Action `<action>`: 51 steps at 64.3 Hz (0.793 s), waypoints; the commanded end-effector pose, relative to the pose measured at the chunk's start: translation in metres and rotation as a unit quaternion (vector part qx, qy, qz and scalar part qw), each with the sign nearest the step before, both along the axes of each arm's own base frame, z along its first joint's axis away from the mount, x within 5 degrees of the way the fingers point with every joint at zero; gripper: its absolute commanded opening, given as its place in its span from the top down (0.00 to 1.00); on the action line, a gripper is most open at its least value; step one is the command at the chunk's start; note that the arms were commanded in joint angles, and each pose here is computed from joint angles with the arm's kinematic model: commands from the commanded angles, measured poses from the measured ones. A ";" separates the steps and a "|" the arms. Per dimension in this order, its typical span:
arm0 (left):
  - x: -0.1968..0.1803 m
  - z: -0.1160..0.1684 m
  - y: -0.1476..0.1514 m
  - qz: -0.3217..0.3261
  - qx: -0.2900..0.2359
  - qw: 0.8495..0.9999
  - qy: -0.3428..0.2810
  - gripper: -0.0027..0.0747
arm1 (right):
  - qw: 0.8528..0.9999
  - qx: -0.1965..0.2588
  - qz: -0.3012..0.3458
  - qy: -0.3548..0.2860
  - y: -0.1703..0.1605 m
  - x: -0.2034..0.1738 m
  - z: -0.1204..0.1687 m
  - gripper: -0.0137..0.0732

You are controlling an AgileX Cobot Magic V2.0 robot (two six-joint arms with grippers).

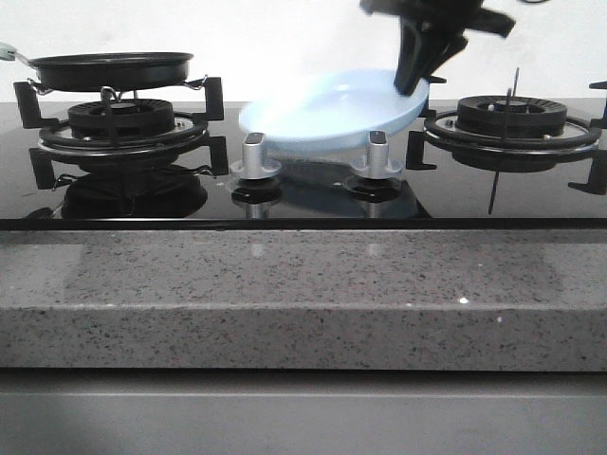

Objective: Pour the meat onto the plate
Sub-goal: 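Lift the plate with the right gripper and hold it beside the pan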

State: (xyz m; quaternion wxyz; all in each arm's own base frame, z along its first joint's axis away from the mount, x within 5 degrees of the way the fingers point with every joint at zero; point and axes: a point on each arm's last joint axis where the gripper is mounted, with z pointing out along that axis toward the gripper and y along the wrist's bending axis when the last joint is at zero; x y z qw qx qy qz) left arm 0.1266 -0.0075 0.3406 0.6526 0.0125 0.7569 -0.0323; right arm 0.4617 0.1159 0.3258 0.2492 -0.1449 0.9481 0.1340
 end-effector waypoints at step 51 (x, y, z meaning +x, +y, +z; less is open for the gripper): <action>0.000 0.020 0.001 0.006 -0.010 0.998 -0.059 0.24 | 0.996 0.073 0.036 -0.046 0.012 -0.123 0.040 0.91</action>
